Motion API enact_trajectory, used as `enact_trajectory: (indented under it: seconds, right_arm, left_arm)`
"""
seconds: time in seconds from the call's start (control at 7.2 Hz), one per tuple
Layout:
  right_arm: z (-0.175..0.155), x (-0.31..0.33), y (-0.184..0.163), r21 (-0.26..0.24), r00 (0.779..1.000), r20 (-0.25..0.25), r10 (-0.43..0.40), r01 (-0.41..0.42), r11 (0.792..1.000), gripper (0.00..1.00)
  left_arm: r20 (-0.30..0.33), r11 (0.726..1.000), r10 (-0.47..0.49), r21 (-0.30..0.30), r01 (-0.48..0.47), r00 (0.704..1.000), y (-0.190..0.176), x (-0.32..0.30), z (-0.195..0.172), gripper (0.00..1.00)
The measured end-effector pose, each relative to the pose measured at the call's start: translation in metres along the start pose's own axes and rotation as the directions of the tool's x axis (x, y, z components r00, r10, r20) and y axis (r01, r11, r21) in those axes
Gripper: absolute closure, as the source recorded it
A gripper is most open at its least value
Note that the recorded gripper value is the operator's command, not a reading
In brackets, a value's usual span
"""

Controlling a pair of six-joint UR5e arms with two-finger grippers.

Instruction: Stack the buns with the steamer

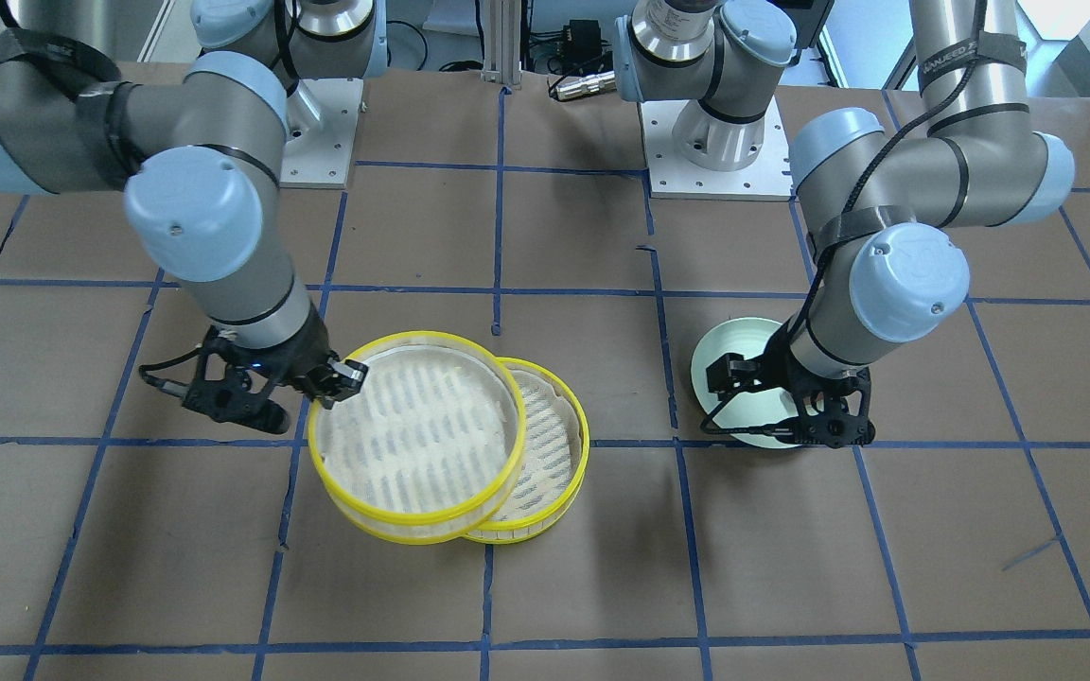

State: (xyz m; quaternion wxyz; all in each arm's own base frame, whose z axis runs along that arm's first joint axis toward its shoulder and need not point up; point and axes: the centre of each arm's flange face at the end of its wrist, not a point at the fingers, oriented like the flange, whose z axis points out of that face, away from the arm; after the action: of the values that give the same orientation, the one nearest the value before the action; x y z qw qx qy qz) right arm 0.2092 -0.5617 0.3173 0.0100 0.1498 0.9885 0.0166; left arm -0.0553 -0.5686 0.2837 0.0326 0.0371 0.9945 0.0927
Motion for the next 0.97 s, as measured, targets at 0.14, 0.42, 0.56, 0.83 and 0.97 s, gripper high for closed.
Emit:
enact_trajectory:
  seconds: [0.14, 0.42, 0.56, 0.83, 0.97]
  right_arm:
    - [0.015, -0.029, 0.016, -0.019, 1.000, -0.012, 0.028, -0.028, 0.999, 0.92]
    - [0.034, -0.057, 0.034, -0.027, 0.999, -0.032, 0.031, -0.032, 0.999, 0.92]
    - [0.036, -0.061, 0.035, -0.026, 0.999, -0.036, 0.026, -0.027, 0.999, 0.91]
    - [0.037, -0.060, 0.035, -0.018, 0.999, -0.050, 0.017, -0.018, 1.000, 0.81]
    - [0.038, -0.060, 0.035, -0.017, 0.998, -0.055, 0.016, -0.017, 1.000, 0.61]
  left_arm:
    - [0.097, 0.994, 0.104, -0.054, -0.100, 0.990, 0.005, -0.022, 0.009, 0.00]
    - [0.161, 0.967, 0.229, -0.152, -0.206, 0.960, 0.015, -0.035, 0.036, 0.00]
    - [0.164, 0.951, 0.279, -0.183, -0.249, 0.946, 0.019, -0.036, 0.052, 0.09]
    - [0.163, 0.939, 0.319, -0.191, -0.287, 0.934, 0.019, -0.033, 0.084, 0.15]
    - [0.160, 0.938, 0.322, -0.190, -0.291, 0.933, 0.017, -0.033, 0.093, 0.37]
